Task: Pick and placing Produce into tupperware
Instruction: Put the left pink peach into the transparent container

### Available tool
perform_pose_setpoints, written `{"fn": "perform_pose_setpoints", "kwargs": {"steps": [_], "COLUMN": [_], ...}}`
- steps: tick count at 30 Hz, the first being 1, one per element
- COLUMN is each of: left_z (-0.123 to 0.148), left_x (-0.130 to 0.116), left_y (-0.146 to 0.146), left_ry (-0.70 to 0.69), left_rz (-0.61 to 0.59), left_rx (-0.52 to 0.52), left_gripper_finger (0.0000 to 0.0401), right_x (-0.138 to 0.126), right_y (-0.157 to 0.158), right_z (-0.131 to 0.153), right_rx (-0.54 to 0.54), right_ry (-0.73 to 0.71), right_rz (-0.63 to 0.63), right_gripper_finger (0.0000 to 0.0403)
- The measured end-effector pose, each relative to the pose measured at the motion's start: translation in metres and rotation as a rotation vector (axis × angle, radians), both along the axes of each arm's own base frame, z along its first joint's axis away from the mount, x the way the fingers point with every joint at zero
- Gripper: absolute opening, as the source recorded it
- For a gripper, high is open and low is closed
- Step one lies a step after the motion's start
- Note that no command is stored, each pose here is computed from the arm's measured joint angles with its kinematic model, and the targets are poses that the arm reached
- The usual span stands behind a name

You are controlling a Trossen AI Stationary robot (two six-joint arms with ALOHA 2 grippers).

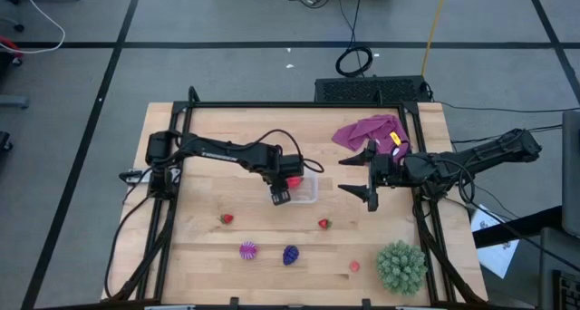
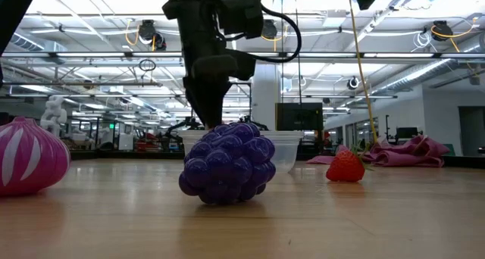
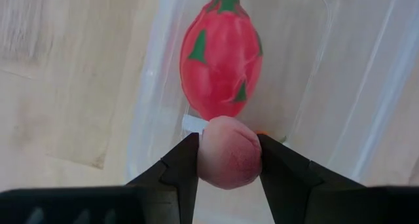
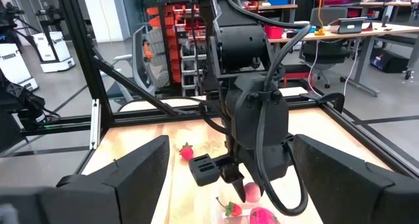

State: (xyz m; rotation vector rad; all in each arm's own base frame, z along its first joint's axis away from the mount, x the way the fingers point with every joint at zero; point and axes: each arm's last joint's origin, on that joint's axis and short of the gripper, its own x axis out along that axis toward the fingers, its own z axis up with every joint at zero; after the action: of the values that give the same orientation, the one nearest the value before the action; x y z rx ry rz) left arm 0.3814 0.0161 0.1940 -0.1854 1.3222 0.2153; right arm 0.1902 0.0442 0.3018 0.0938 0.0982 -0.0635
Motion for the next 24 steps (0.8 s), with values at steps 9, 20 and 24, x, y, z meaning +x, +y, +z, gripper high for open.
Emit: {"fn": "perform_pose_setpoints", "kwargs": {"steps": [9,20,24], "left_z": [-0.005,-0.02,-0.019], "left_x": [-0.002,-0.006,-0.005], "left_y": [0.001,0.005,0.005], "left_ry": [0.017,0.017,-0.003], "left_rz": [0.013,0.036,0.033], "left_rx": [0.005,-0.01,-0.009], "left_gripper_finger": [0.0141,0.0141,0.0141], "right_x": [0.0,0.0,0.0], "right_y": [0.0,0.0,0.0], "right_z": [0.0,0.0,0.0], "right_rx": [0.0,0.0,0.0], "right_ry": [0.0,0.0,0.0], "right_rz": [0.0,0.001,0.001], "right_gripper_finger": [0.0317,0.0317,0.0317]}}
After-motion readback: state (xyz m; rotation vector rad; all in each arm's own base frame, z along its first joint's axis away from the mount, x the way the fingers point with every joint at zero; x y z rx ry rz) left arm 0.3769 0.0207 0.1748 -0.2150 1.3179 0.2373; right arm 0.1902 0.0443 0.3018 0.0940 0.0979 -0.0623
